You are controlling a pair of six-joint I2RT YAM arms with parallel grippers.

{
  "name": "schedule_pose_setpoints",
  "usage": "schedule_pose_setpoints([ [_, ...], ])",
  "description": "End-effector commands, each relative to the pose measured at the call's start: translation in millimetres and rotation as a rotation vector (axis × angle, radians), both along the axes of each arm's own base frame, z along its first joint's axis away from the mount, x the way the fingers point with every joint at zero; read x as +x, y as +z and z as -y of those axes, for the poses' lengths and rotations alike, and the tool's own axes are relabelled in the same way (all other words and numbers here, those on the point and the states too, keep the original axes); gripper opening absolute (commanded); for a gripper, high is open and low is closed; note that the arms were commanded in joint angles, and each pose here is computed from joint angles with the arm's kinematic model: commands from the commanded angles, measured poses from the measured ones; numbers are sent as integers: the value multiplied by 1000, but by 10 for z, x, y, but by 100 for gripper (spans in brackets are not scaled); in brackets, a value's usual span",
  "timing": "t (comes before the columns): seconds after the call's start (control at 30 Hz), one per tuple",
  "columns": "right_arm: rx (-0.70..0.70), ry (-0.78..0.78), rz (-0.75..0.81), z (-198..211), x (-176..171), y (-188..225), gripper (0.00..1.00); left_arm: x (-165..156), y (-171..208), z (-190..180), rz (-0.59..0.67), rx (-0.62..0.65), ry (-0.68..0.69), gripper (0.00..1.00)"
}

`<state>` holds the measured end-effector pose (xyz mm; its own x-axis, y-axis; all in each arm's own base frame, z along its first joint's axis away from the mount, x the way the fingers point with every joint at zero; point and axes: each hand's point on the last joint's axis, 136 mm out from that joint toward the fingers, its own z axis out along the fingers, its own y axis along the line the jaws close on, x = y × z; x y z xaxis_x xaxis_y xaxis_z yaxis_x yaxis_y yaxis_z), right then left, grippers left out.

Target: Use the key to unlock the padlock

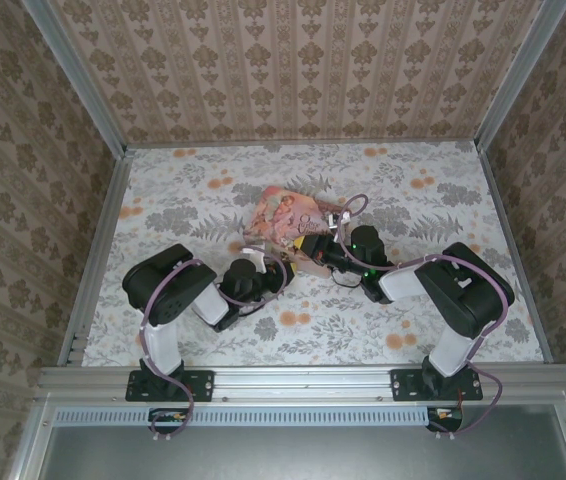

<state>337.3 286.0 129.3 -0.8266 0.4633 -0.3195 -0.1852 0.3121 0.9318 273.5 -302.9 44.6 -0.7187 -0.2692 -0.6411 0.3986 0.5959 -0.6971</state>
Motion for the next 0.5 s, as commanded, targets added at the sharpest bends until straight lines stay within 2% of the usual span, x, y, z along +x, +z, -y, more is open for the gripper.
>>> schedule_pose_setpoints([
  [0.0, -87, 2, -153, 100, -143, -525, 0, 79, 163, 76, 26, -52, -8, 18],
  [0.33, -64, 7, -120, 90, -119, -293, 0, 78, 307, 118, 5, -112, -17, 1],
  [0.47, -51, 8, -82, 96, -126, -71, 0, 76, 344, 108, -35, -153, -9, 0],
])
